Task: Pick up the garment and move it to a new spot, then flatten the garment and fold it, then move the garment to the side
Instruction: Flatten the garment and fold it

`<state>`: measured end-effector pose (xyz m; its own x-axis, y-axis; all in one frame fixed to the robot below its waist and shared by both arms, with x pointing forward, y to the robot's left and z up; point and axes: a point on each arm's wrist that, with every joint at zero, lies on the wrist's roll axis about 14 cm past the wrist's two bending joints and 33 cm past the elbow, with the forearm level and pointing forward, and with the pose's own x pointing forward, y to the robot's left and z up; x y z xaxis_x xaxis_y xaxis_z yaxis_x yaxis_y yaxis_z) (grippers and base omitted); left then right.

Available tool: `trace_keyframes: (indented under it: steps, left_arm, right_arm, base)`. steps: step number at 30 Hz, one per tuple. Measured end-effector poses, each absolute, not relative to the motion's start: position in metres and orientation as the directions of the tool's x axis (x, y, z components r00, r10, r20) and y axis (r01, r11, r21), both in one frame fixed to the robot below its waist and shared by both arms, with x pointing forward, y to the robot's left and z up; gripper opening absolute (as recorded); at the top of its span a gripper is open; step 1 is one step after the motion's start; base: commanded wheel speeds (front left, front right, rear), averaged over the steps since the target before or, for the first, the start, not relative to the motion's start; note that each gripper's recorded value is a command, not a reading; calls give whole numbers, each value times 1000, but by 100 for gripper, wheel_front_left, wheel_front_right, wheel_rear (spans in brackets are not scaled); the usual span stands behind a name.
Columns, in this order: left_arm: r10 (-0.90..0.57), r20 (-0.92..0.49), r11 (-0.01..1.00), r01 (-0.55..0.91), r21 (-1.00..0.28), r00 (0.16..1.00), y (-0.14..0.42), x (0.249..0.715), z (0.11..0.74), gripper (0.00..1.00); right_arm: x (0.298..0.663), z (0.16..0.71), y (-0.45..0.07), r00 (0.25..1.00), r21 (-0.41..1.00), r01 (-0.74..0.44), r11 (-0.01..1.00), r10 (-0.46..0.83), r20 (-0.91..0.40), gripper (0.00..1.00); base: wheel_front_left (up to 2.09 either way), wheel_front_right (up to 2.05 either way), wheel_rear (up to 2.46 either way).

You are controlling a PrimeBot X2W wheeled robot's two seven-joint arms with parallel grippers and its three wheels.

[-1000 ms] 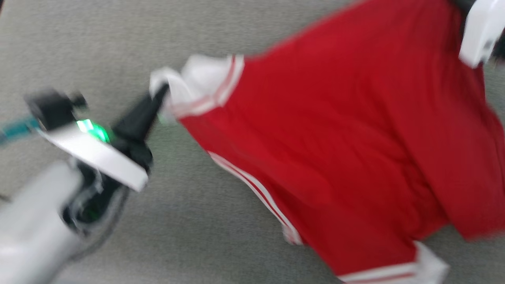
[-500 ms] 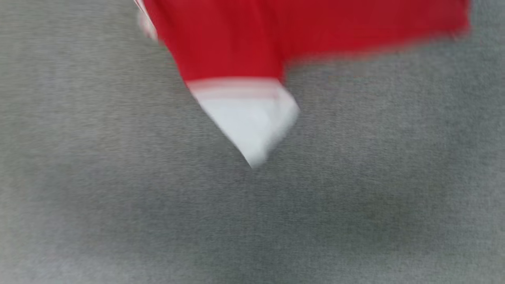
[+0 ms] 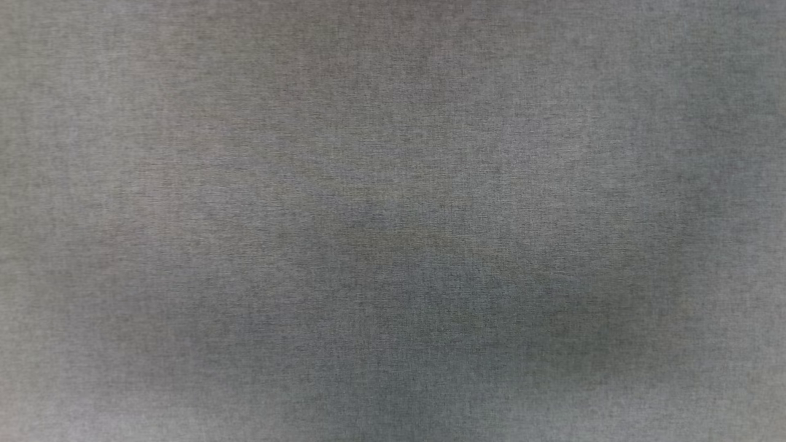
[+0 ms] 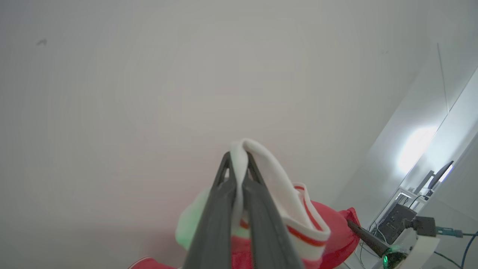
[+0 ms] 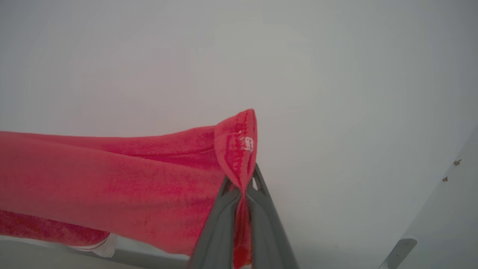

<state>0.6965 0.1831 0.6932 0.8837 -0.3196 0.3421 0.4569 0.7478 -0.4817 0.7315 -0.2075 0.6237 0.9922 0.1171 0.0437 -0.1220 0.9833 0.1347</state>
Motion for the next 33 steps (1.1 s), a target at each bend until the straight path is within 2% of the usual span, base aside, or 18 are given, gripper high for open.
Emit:
trace_keyframes:
  steps: [6,8,9,10,14,16,22,33]
  left_arm:
    - [-384,193,739,426,-522,903,171,652,596,0]
    - [-381,180,727,414,-547,907,171,642,583,0]
    - [-401,133,711,400,-578,906,165,618,555,0]
    - [-401,133,711,400,-578,906,165,618,555,0]
    - [-451,29,682,365,-634,892,149,565,505,0]
    - [-465,-21,644,322,-694,885,140,527,483,0]
    - [-446,-68,588,235,-774,893,132,462,468,0]
    - [-409,-100,559,162,-813,907,139,375,475,0]
  right_arm:
    - [699,527,-190,961,119,-175,977,196,-194,0]
    - [690,513,-187,951,126,-186,974,211,-228,0]
    - [671,491,-185,930,139,-208,968,239,-278,0]
    - [671,491,-185,930,139,-208,968,239,-278,0]
    - [628,457,-190,888,181,-222,958,275,-367,0]
    - [591,435,-191,849,231,-223,947,305,-431,0]
    - [525,418,-204,803,291,-186,938,316,-505,0]
    - [416,419,-199,735,406,-122,906,358,-576,0]
  base:
    - [0,0,0]
    - [0,0,0]
    - [0,0,0]
    - [0,0,0]
    - [0,0,0]
    - [0,0,0]
    - [0,0,0]
    - [0,0,0]
